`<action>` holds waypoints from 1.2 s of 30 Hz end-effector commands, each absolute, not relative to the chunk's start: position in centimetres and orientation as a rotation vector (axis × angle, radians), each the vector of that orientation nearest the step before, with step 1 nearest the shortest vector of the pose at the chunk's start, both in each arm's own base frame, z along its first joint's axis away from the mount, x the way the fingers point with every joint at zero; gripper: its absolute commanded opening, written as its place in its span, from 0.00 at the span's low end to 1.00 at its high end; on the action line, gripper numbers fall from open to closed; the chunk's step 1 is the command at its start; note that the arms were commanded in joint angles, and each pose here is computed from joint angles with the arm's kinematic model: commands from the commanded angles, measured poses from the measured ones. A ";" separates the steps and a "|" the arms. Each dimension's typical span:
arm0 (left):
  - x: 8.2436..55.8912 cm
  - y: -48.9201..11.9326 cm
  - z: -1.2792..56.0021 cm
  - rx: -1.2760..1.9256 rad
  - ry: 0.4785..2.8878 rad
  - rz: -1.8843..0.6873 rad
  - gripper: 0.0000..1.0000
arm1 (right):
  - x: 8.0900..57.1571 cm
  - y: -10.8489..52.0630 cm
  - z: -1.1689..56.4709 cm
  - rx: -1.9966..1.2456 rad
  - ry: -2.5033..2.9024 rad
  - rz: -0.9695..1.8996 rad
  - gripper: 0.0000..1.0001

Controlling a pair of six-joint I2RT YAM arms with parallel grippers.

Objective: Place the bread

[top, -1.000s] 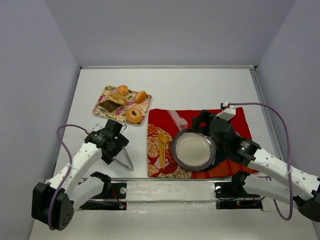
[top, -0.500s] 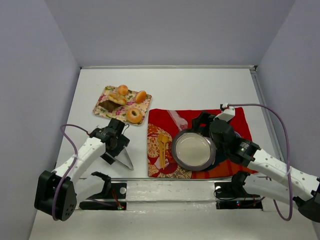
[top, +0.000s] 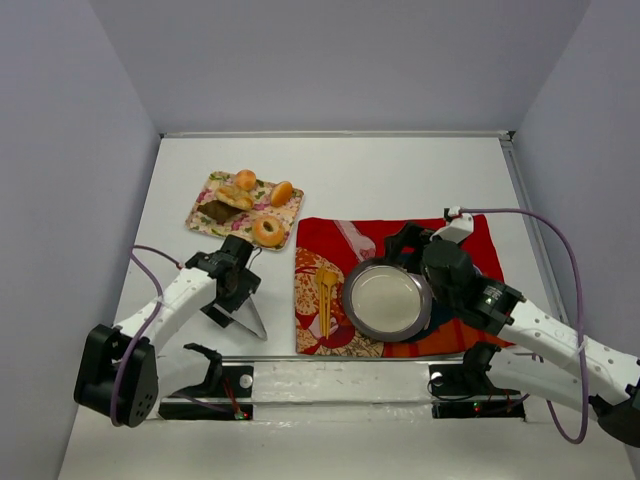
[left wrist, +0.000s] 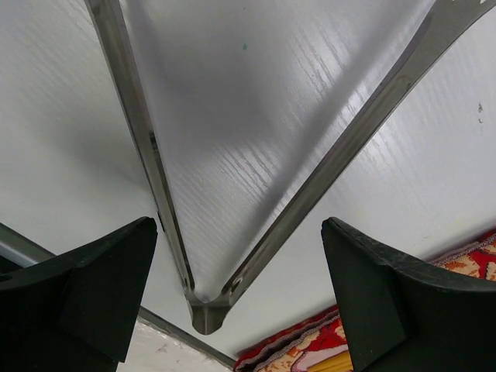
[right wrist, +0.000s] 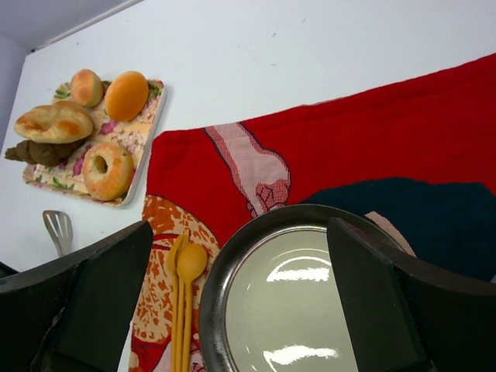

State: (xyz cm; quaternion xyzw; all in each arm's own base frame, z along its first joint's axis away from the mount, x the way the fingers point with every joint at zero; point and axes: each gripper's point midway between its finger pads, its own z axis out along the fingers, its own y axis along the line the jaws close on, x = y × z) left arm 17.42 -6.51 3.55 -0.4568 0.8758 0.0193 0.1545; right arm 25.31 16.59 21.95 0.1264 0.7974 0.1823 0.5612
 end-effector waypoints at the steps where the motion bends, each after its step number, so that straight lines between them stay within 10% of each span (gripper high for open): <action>1: 19.3 -6.8 3.9 -1.322 2.461 0.037 0.99 | 25.7 16.2 23.1 0.342 1.817 0.451 1.00; 23: 20.3 -5.4 -0.1 -1.413 2.400 0.087 0.99 | 26.1 16.1 22.7 0.346 1.822 0.414 1.00; 36: 19.0 -3.6 -0.4 -1.473 2.341 0.226 0.74 | 26.0 15.9 22.6 0.356 1.817 0.415 1.00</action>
